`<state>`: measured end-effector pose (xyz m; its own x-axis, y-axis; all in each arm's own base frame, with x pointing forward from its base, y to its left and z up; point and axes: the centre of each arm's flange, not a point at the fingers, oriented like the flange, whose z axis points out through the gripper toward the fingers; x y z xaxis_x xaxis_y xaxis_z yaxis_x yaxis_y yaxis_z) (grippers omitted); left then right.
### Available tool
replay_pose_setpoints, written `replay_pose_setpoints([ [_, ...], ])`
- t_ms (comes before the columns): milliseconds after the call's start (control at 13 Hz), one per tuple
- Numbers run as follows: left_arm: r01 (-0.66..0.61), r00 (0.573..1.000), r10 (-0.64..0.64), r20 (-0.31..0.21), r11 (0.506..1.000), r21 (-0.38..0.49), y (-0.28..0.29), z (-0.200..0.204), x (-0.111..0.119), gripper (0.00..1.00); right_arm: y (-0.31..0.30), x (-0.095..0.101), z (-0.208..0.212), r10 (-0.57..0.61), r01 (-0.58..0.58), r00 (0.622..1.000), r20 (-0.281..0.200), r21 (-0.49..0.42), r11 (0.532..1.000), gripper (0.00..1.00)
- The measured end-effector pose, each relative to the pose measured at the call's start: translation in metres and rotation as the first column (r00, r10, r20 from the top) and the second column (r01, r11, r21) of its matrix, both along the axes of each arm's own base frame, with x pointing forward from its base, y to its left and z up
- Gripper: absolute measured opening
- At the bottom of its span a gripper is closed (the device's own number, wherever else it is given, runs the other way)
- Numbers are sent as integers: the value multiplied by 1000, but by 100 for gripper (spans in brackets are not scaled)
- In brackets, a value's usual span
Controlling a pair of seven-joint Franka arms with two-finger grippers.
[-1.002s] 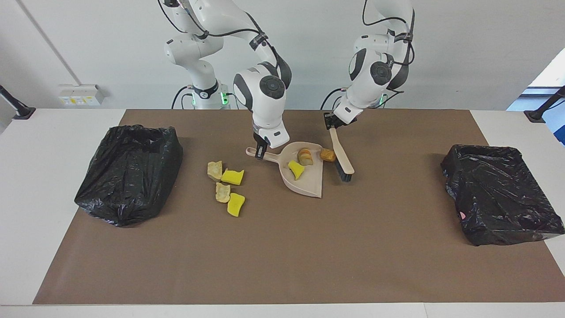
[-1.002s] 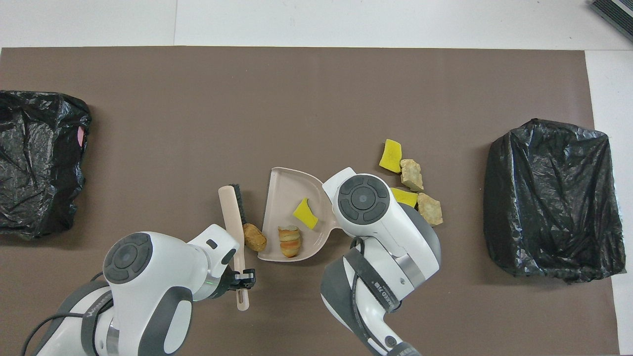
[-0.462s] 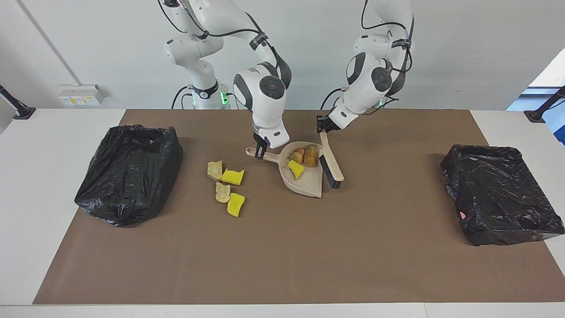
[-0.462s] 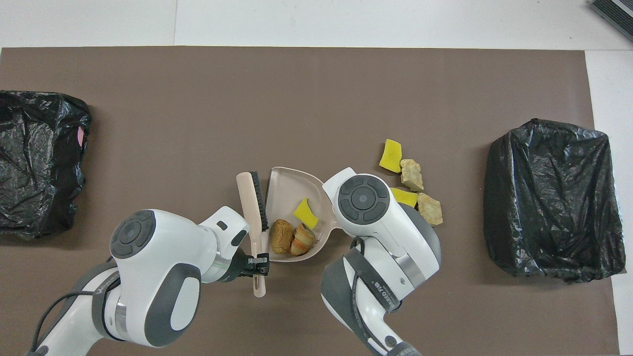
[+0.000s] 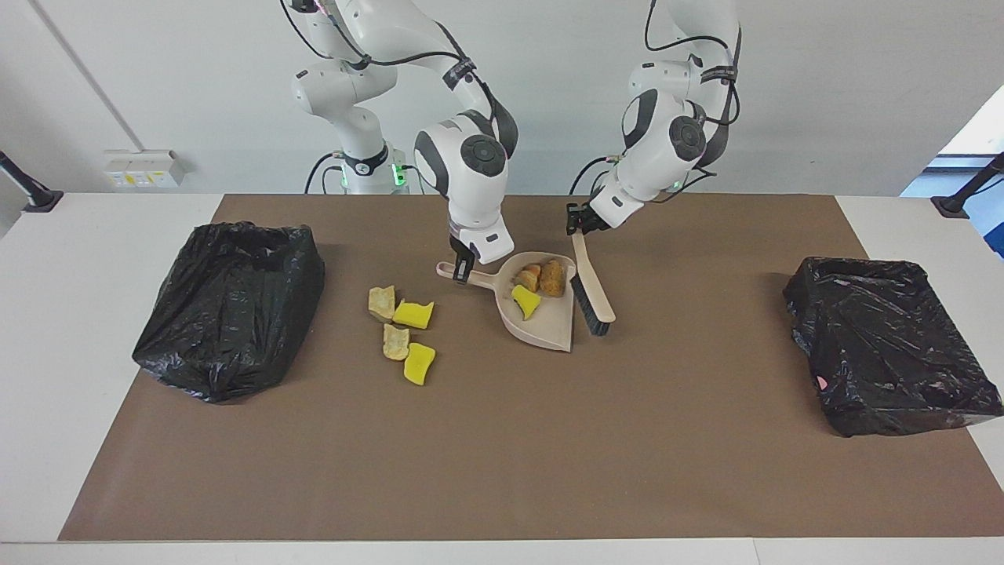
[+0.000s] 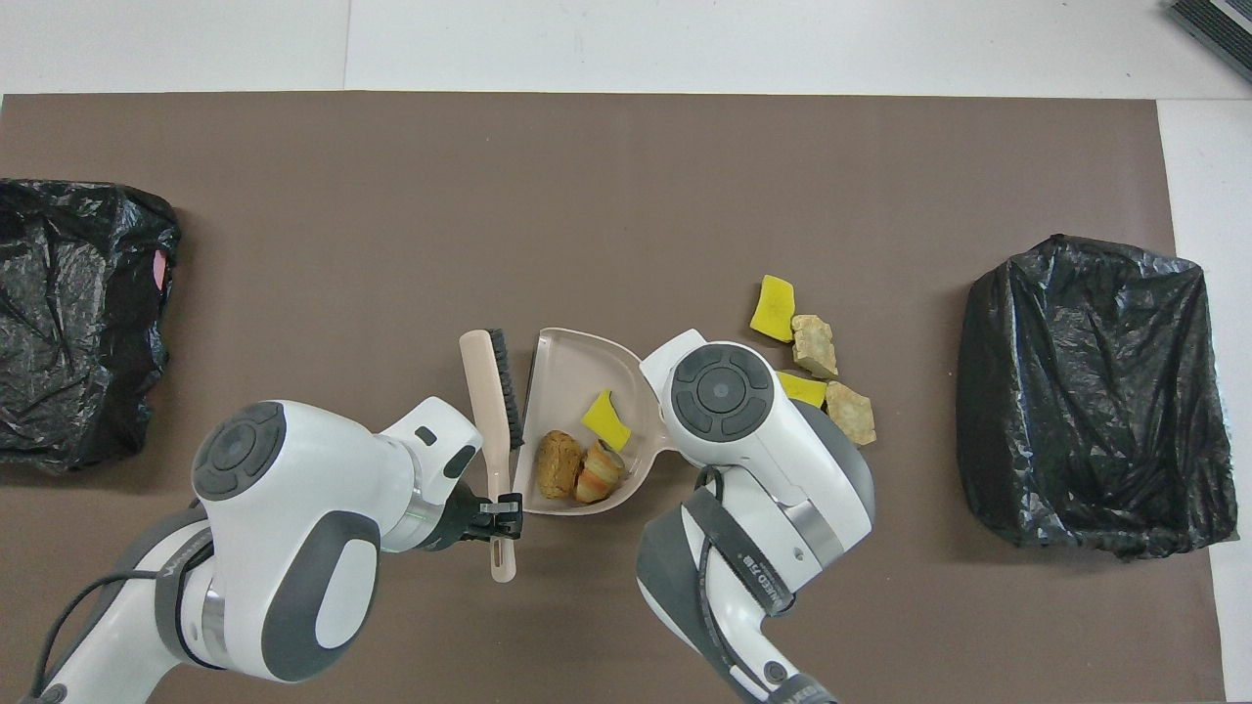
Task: Sweep and dump trash in bin
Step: 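Carry the dustpan to the nearer black bag and tip it with the right gripper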
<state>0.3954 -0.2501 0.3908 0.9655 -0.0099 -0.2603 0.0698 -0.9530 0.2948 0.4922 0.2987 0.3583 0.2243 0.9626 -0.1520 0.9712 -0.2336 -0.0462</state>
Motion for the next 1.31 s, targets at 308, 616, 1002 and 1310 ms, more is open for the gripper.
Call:
replay_pose_setpoints([
  [308, 50, 998, -46, -34, 993, 108, -2, 17, -23, 27, -46, 25, 36, -68, 68, 998, 10, 7, 998, 32],
  [616, 90, 995, -79, -61, 975, 204, -50, 22, -74, 27, -99, 43, 91, -133, 133, 991, -4, -2, 991, 32],
  [1002, 140, 990, -123, -74, 936, 322, -92, -2, -140, 27, -199, 65, 145, -286, 286, 958, 11, 7, 958, 32],
  [1310, 152, 988, -129, -90, 929, 336, -90, -16, -176, 27, -299, 69, 162, -315, 315, 949, 20, 26, 949, 32],
])
